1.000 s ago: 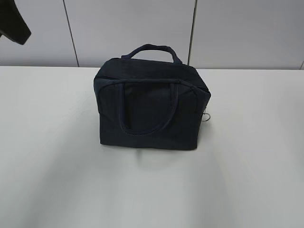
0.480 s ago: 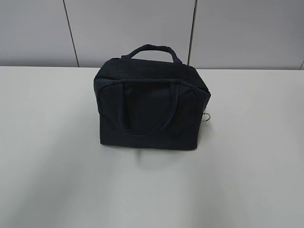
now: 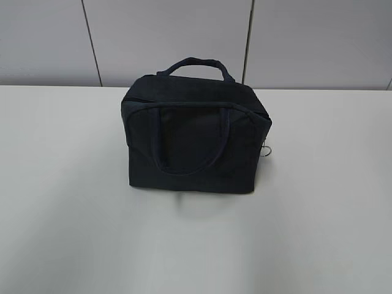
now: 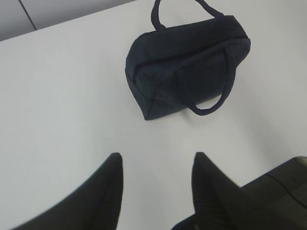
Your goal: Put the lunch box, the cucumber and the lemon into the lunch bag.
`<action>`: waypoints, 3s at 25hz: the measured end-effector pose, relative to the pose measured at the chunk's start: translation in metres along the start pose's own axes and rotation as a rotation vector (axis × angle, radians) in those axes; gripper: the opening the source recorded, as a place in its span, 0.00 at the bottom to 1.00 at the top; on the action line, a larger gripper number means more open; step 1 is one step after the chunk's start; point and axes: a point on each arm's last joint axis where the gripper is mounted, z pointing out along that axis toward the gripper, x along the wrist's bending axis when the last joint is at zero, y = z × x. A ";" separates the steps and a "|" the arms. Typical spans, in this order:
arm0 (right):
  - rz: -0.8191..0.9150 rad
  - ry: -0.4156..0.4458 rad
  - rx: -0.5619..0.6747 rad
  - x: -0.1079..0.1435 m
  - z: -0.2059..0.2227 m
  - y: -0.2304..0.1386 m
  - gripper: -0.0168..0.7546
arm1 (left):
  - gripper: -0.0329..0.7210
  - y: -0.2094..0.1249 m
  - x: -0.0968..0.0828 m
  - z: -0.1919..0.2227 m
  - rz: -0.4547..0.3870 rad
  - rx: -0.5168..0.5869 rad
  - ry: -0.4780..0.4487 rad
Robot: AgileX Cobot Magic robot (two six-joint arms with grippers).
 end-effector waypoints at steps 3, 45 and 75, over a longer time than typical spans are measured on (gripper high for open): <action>0.002 0.000 0.000 0.000 0.000 0.000 0.57 | 0.47 -0.010 -0.001 0.008 -0.012 0.038 -0.020; 0.001 -0.020 -0.177 0.034 -0.042 -0.163 0.57 | 0.47 -0.123 -0.011 -0.030 0.124 -0.064 -0.082; -0.146 -0.071 -0.337 0.044 -0.013 -0.259 0.57 | 0.47 -0.239 -0.005 0.005 0.215 -0.229 -0.068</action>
